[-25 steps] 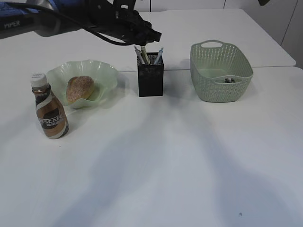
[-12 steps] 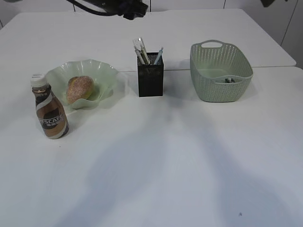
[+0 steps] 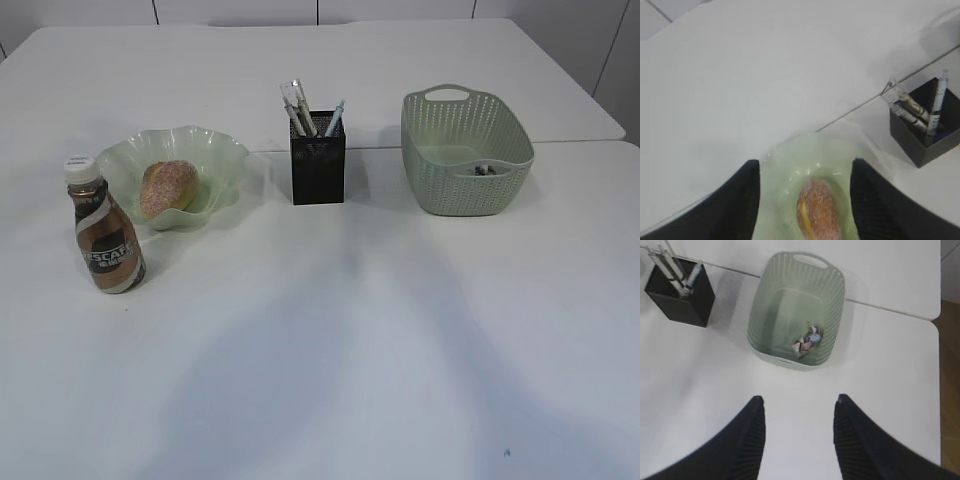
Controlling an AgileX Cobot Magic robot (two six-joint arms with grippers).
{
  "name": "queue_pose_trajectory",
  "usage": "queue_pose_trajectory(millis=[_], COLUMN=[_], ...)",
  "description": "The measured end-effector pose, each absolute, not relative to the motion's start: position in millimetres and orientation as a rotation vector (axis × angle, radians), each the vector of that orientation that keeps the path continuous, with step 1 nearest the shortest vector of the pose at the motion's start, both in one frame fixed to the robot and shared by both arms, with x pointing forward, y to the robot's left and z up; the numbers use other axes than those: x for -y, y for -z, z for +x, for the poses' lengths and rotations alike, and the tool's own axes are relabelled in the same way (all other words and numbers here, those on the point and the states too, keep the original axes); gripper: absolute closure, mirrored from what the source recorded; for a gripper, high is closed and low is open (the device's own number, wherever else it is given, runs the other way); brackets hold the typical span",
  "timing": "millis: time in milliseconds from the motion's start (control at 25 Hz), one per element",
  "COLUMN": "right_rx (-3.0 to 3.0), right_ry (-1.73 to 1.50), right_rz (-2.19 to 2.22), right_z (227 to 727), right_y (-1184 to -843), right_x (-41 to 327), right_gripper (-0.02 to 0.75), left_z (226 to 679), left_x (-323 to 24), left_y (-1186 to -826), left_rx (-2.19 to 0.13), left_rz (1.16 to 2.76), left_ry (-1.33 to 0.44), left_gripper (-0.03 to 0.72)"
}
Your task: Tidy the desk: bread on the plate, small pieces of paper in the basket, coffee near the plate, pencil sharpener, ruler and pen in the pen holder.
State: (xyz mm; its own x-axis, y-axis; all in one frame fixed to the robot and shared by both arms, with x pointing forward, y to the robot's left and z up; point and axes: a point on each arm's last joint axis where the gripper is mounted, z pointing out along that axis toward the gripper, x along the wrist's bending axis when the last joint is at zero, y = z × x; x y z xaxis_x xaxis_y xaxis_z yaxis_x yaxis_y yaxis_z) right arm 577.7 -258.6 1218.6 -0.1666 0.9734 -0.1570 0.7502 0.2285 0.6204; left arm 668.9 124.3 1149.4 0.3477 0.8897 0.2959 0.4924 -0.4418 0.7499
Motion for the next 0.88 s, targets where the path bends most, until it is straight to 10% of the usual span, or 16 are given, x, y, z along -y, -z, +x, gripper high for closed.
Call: queue_pose_trajectory(millis=[400,880], right_rx=[-1.952,-2.005], right_ry=[-0.779,-0.715], right_rz=[1.548,1.642], right_z=[518,454], right_y=[-1257,-1223], right_x=[257,265], right_gripper=[0.372,0.372], left_z=[604,529], left_x=[-163,-178], left_y=[-1202,-1271], left_rx=[-1.519,-1.418], left_rz=[2.090,1.887], left_ry=[-0.800,-0.617], left_gripper=[0.281,0.297])
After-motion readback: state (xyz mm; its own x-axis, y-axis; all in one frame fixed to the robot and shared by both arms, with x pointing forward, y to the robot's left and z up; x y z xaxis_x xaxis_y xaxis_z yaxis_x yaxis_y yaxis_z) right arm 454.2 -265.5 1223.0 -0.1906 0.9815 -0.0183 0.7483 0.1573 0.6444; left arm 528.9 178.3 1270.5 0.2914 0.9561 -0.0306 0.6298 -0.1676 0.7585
